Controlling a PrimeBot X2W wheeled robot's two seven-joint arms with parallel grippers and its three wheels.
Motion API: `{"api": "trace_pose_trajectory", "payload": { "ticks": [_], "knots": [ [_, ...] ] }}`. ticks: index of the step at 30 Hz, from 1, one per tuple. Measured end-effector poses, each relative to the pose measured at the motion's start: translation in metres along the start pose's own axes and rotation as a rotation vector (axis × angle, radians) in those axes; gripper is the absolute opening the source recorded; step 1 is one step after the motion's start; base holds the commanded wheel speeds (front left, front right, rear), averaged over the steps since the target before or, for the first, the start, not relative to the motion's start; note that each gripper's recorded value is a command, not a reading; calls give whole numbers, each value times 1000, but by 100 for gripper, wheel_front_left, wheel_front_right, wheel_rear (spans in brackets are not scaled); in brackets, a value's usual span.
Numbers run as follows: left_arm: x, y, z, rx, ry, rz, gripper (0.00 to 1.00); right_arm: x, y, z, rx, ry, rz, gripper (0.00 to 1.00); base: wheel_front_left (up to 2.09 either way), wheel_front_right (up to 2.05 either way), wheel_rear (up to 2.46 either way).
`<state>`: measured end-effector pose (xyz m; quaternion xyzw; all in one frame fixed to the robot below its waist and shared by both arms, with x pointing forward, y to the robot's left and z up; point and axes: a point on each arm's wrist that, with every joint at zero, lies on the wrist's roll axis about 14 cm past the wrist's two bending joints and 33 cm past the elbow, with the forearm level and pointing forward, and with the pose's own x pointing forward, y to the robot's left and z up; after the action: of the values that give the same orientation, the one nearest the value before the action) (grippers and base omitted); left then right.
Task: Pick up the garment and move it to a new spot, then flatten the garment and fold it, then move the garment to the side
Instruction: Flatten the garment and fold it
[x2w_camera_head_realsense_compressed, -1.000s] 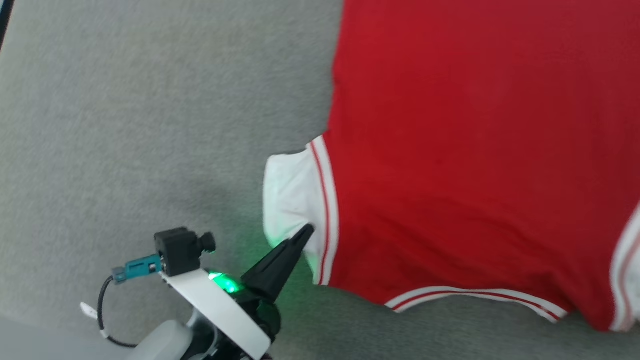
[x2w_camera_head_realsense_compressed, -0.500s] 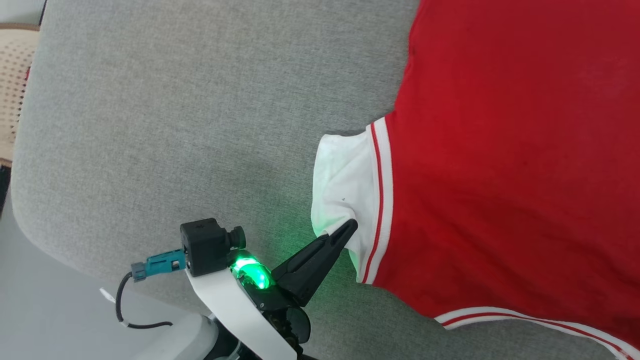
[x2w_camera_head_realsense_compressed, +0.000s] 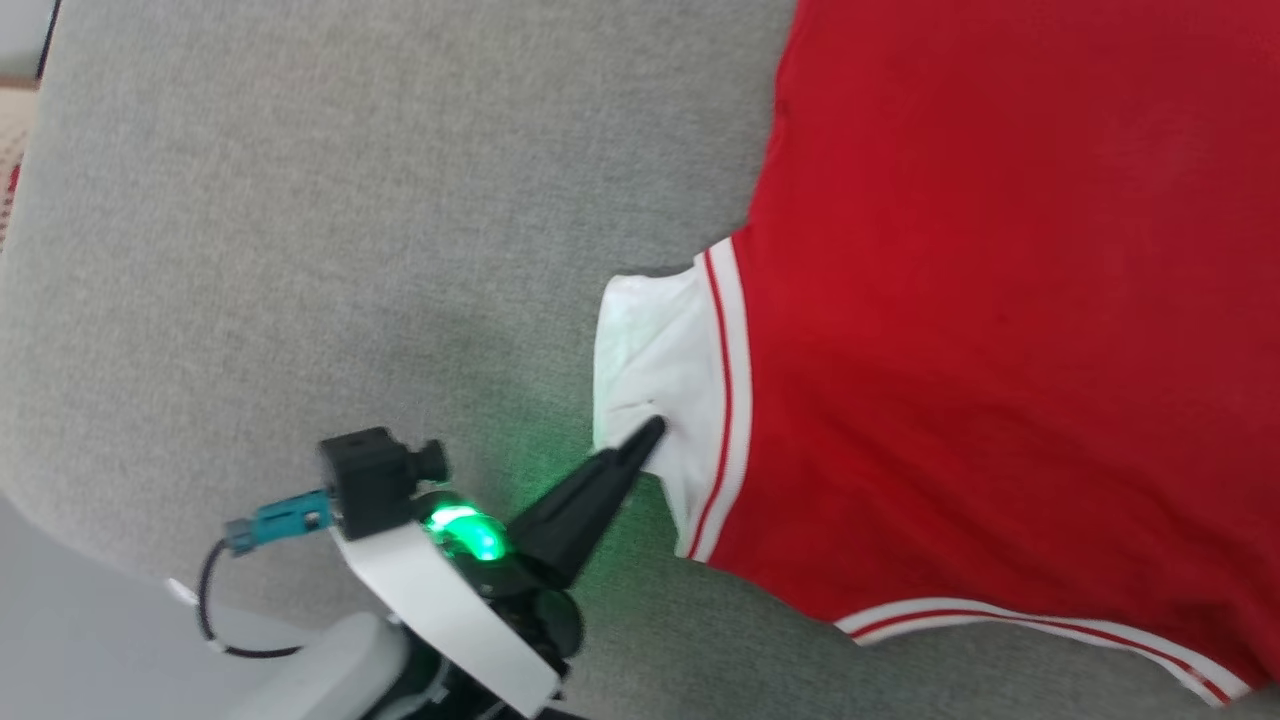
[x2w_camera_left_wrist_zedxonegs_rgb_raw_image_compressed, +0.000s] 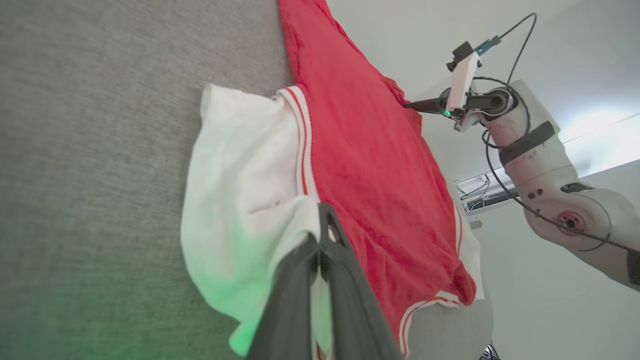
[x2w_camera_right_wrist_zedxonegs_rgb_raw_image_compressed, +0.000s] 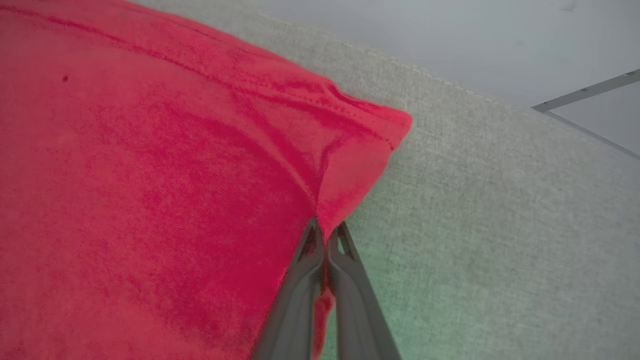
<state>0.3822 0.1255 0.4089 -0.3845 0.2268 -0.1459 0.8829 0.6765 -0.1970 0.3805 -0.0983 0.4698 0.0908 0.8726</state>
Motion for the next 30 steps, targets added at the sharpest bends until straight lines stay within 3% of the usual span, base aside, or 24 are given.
{"api": "trace_pose_trajectory", "payload": {
  "ticks": [7,18,19,20,27,30],
  "knots": [
    [-14,8,9,23,-24,22,0,-52,-3,-39,-96,2,62,0,0,0,0],
    [-17,-9,23,52,-63,-19,0,-136,2,-174,-96,109,190,0,0,0,0],
    [-17,-9,23,52,-63,-19,0,-136,2,-174,-96,109,190,0,0,0,0],
    [-17,-12,25,55,-69,-25,0,-147,15,-206,-85,148,232,0,0,0,0],
    [-15,-18,26,68,-67,-45,0,-185,56,-280,-70,258,335,0,0,0,0],
    [-14,-19,26,72,-63,-49,0,-198,77,-295,-60,269,377,0,0,0,0]
  ]
}}
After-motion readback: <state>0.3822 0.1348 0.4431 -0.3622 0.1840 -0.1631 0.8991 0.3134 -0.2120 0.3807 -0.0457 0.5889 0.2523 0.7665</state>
